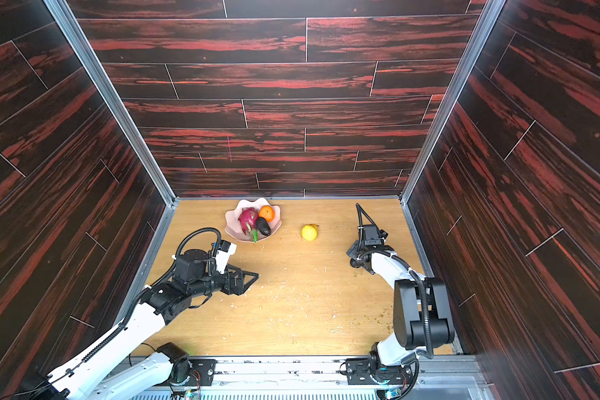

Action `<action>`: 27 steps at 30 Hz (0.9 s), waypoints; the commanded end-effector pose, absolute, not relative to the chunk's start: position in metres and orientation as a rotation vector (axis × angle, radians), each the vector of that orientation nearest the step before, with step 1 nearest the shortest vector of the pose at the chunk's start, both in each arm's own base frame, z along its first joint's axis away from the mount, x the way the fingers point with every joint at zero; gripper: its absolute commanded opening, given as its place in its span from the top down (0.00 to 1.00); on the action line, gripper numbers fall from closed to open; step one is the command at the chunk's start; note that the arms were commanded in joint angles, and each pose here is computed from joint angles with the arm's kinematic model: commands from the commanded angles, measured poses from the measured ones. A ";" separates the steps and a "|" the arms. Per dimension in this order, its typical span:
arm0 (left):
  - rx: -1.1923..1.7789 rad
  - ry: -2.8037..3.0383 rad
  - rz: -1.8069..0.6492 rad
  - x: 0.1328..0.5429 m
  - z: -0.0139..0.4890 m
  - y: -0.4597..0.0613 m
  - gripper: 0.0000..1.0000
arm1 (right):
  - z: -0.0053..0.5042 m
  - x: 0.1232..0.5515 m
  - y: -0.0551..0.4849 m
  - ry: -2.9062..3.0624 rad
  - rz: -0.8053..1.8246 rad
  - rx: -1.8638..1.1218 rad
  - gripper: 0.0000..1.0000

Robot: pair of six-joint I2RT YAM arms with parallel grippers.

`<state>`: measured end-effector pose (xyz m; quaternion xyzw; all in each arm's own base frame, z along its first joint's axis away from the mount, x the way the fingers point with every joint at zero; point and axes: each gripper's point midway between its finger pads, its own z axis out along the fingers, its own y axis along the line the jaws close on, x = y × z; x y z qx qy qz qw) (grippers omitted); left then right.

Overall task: Arrange fruit in a fruit bowl
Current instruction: Pick up the fruit from the middle-right of the table.

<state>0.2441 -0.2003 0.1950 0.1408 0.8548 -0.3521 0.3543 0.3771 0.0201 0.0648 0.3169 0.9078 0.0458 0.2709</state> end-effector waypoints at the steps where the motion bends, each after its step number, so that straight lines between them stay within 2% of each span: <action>1: 0.387 2.196 -0.903 0.243 0.199 -0.201 0.01 | 0.050 0.379 0.016 2.459 0.092 0.893 0.21; 10: 0.387 2.204 -0.893 0.244 0.197 -0.200 0.01 | 0.036 0.381 0.013 2.483 0.084 0.889 0.28; 13: 0.386 2.205 -0.887 0.245 0.196 -0.200 0.01 | 0.034 0.379 0.013 2.490 0.080 0.878 0.47; 20: 0.384 2.202 -0.868 0.244 0.198 -0.197 0.00 | 0.037 0.381 0.016 2.499 0.101 0.803 0.55; 24: 0.382 2.200 -0.862 0.243 0.199 -0.195 0.00 | 0.062 0.395 0.045 2.468 0.209 0.548 0.57; 27: 0.367 2.191 -0.819 0.244 0.203 -0.189 0.01 | 0.093 0.404 0.092 2.434 0.272 0.255 0.56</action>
